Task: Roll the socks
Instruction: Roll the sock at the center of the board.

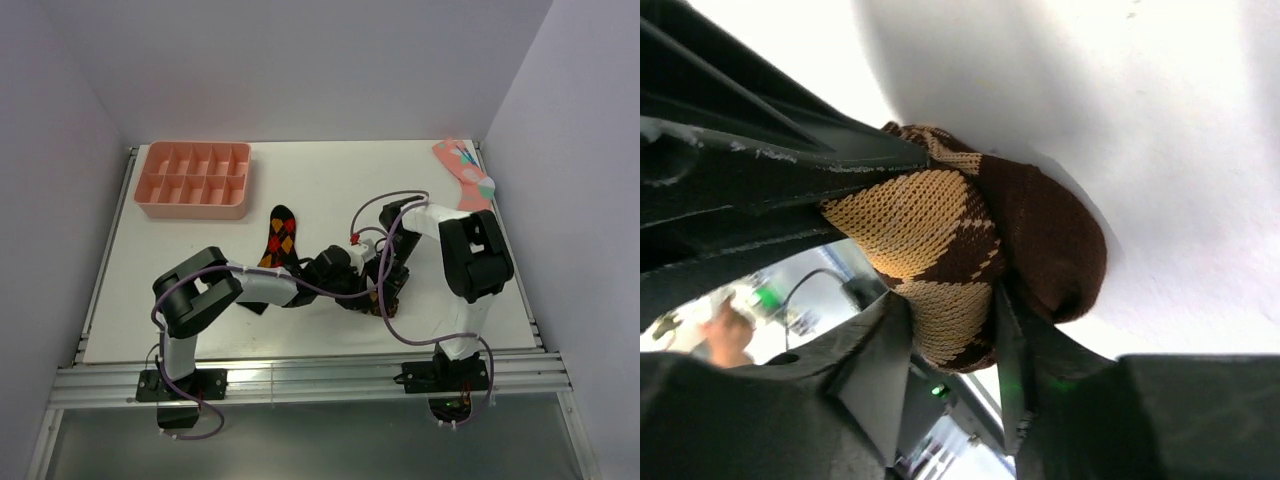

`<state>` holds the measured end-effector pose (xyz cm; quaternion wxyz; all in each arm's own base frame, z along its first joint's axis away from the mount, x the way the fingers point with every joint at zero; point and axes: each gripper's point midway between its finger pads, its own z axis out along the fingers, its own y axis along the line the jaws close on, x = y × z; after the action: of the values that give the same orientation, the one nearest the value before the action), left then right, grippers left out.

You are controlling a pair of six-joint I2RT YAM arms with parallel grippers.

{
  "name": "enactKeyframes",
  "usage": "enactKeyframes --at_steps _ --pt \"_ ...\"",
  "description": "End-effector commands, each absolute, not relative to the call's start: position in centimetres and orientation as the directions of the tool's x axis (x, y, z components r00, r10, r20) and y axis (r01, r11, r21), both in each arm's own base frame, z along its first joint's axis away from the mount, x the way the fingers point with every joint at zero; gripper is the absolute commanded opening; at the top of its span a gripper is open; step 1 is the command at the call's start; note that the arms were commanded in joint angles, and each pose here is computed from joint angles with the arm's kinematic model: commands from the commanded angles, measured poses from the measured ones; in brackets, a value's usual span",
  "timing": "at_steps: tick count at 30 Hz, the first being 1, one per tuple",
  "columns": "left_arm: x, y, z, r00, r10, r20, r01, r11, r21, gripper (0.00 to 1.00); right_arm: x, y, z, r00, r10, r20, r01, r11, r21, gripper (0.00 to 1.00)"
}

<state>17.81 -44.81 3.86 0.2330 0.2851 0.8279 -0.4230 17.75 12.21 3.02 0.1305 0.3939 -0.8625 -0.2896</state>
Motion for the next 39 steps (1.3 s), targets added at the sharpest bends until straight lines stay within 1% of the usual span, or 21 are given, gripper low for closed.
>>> enactKeyframes --at_steps 1,2,4,5,9,13,19,24,28,32,33,39 --pt "19.1 -42.5 0.7 -0.796 0.274 -0.539 0.554 0.688 -0.469 0.0 23.3 12.7 1.4 -0.617 -0.757 -0.214 -0.762 0.508 0.4 0.45" --pt "18.8 -41.8 0.1 -0.812 0.29 -0.507 0.536 0.714 -0.45 0.0 23.4 12.8 1.6 -0.621 -0.751 -0.226 -0.762 0.511 0.398 0.47" --pt "19.0 -41.7 0.2 -0.82 0.292 -0.492 0.522 0.735 -0.433 0.0 23.9 13.1 2.2 -0.615 -0.743 -0.266 -0.776 0.508 0.375 0.49" --pt "18.4 -41.0 -0.3 -0.835 0.314 -0.452 0.509 0.753 -0.417 0.0 24.1 13.1 2.4 -0.616 -0.736 -0.28 -0.777 0.51 0.369 0.51" --pt "18.3 -41.0 -0.2 -0.85 0.339 -0.403 0.495 0.775 -0.393 0.0 24.8 13.6 3.7 -0.617 -0.704 -0.35 -0.782 0.503 0.367 0.53" --pt "17.9 -40.9 0.0 -0.861 0.363 -0.358 0.491 0.776 -0.395 0.0 25.4 13.8 5.1 -0.605 -0.675 -0.421 -0.795 0.49 0.357 0.56" --pt "17.7 -40.3 0.0 -0.868 0.395 -0.302 0.491 0.772 -0.404 0.0 25.8 13.8 6.4 -0.587 -0.643 -0.493 -0.81 0.474 0.347 0.59" --pt "17.5 -39.9 -0.1 -0.874 0.407 -0.265 0.485 0.758 -0.435 0.0 26.2 13.7 7.1 -0.6 -0.611 -0.517 -0.8 0.469 0.374 0.61" --pt "17.4 -39.4 -0.4 -0.878 0.416 -0.235 0.478 0.756 -0.448 0.0 26.4 13.2 7.3 -0.619 -0.595 -0.513 -0.786 0.469 0.404 0.61" --pt "17.5 -38.9 -0.6 -0.877 0.427 -0.221 0.481 0.755 -0.446 0.0 27.4 12.3 7.9 -0.649 -0.547 -0.528 -0.759 0.502 0.413 0.61" --pt "17.7 -38.9 -0.5 -0.878 0.424 -0.22 0.477 0.756 -0.448 0.01 27.1 12.2 8.1 -0.66 -0.543 -0.52 -0.751 0.495 0.436 0.61" --pt "17.9 -38.7 -0.5 -0.887 0.419 -0.196 0.46 0.756 -0.465 0.0 27.2 11.3 9.1 -0.641 -0.522 -0.562 -0.766 0.486 0.422 0.6"
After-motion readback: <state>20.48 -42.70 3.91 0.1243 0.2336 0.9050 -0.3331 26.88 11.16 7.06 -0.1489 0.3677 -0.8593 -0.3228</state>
